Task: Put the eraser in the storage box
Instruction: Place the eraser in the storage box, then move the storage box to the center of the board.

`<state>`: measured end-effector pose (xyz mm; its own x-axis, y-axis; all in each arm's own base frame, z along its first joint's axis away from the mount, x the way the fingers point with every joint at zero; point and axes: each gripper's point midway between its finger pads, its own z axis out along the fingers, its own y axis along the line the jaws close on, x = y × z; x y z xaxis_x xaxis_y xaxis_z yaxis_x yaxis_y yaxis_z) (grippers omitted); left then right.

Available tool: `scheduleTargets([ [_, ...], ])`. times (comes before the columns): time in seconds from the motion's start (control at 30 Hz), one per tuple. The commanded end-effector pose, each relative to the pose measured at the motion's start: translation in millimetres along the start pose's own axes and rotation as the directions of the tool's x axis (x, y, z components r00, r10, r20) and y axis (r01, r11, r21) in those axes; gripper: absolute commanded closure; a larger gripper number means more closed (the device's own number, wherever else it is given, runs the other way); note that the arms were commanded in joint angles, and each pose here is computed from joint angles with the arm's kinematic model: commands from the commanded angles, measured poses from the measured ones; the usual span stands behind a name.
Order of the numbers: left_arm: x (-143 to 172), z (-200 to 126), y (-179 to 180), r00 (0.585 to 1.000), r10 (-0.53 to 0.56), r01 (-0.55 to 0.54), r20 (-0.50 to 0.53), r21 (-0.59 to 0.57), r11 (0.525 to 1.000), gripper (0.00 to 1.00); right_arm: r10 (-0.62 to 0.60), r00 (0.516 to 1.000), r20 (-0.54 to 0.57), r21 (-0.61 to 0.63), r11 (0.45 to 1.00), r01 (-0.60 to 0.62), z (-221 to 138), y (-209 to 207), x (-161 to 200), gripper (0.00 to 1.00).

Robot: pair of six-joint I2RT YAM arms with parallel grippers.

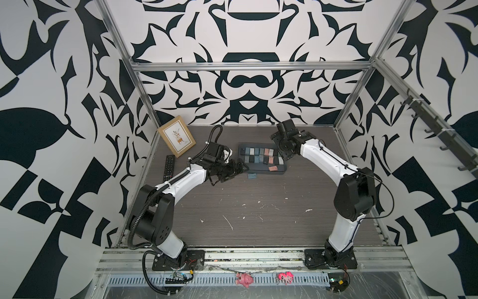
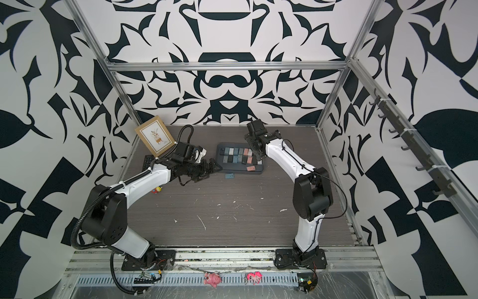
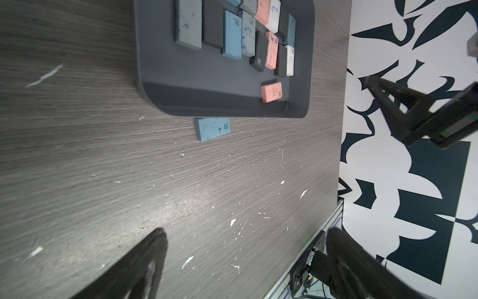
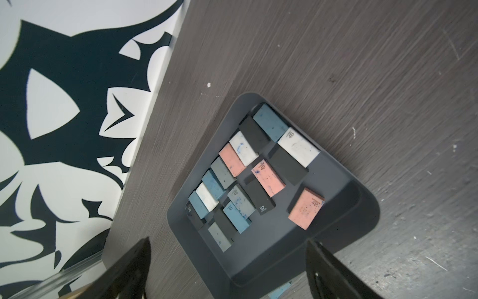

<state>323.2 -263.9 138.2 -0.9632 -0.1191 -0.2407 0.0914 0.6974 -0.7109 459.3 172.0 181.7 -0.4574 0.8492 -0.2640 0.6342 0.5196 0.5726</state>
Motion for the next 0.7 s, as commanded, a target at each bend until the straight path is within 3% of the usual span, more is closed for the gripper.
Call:
scheduleTargets([
  [0.0, 7.0, -1.3, 1.9, 1.000, 0.007, -0.008, -0.009, -0.034, 0.999, 0.01, -0.196, 0.980, -0.043, -0.047, 0.980, 0.194, -17.8, 1.3, 5.5, 0.03],
  [0.17, 18.4, 3.1, 6.6, 1.000, 0.001, -0.002, -0.021, -0.059, 0.998, 0.01, -0.379, 0.917, -0.123, -0.058, 0.925, 0.375, -16.2, -32.0, 26.8, 0.03],
  [0.33, 27.8, 7.1, 16.9, 0.999, -0.029, 0.026, -0.036, -0.082, 0.996, 0.01, -0.509, 0.816, -0.274, -0.058, 0.856, 0.514, -2.3, -80.7, 72.5, 0.03],
  [0.53, 36.9, 18.2, 22.5, 0.996, -0.067, 0.061, -0.059, -0.090, 0.994, 0.01, -0.594, 0.725, -0.347, -0.088, 0.791, 0.606, 19.2, -106.8, 119.7, 0.03],
  [0.67, 39.4, 25.5, 24.2, 0.994, -0.088, 0.082, -0.067, -0.092, 0.992, 0.01, -0.609, 0.700, -0.374, -0.126, 0.781, 0.612, 37.4, -105.5, 136.8, 0.03],
])
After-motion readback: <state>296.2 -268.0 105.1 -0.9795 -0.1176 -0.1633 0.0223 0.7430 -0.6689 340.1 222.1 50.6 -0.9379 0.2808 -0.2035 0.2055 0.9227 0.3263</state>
